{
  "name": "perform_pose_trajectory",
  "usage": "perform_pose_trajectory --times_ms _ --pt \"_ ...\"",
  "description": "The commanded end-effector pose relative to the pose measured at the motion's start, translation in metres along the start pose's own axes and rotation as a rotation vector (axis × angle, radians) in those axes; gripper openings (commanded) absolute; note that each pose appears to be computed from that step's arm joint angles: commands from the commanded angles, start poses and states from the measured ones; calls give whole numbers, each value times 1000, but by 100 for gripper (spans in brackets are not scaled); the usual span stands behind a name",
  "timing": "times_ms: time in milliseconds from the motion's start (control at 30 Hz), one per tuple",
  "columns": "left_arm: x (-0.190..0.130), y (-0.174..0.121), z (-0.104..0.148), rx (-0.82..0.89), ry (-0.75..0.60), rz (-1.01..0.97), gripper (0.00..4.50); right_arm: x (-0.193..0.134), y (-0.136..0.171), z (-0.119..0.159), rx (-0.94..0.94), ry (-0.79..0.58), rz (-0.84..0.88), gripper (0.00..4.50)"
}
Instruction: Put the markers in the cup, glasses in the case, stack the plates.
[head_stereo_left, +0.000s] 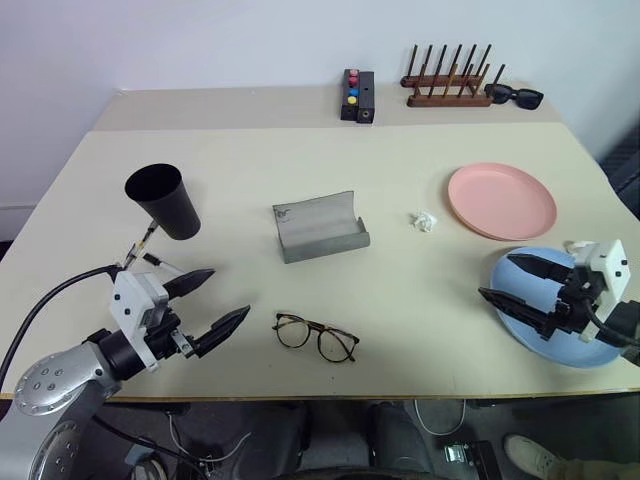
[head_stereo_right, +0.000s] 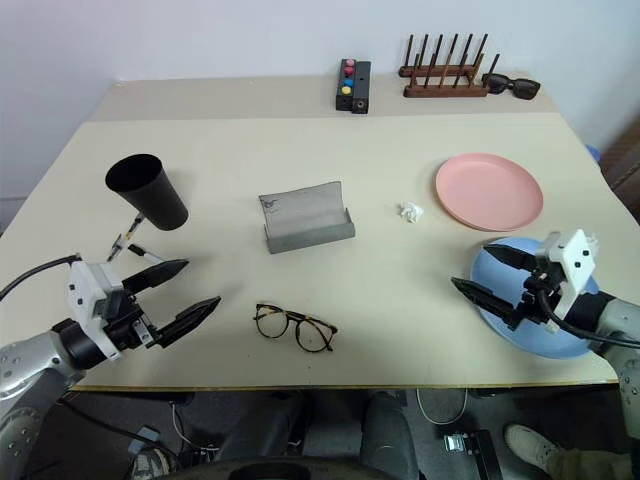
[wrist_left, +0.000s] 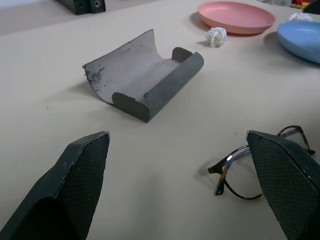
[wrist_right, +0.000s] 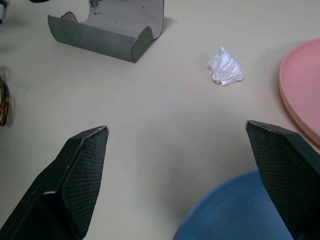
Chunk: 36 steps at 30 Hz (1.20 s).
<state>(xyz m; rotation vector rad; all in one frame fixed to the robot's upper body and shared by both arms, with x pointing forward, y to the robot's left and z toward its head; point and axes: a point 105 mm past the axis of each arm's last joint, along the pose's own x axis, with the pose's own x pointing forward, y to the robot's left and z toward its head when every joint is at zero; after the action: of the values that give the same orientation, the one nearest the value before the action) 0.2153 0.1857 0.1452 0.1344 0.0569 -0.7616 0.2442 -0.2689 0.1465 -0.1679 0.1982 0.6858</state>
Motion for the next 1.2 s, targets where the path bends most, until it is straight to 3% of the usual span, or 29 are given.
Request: perform_pose_trajectory --times_ms 33,567,900,1200 --pt "0 0 5 40 -13 -9 450 2 3 6 -25 -28 6 448" --pt "11 10 -13 67 -72 145 450 20 5 21 -36 -66 -20 448" --pt "15 18 -30 61 -84 121 450 23 1 31 -62 -62 -31 448" --pt "8 15 -23 75 -107 123 450 36 11 37 -64 -92 1 448"
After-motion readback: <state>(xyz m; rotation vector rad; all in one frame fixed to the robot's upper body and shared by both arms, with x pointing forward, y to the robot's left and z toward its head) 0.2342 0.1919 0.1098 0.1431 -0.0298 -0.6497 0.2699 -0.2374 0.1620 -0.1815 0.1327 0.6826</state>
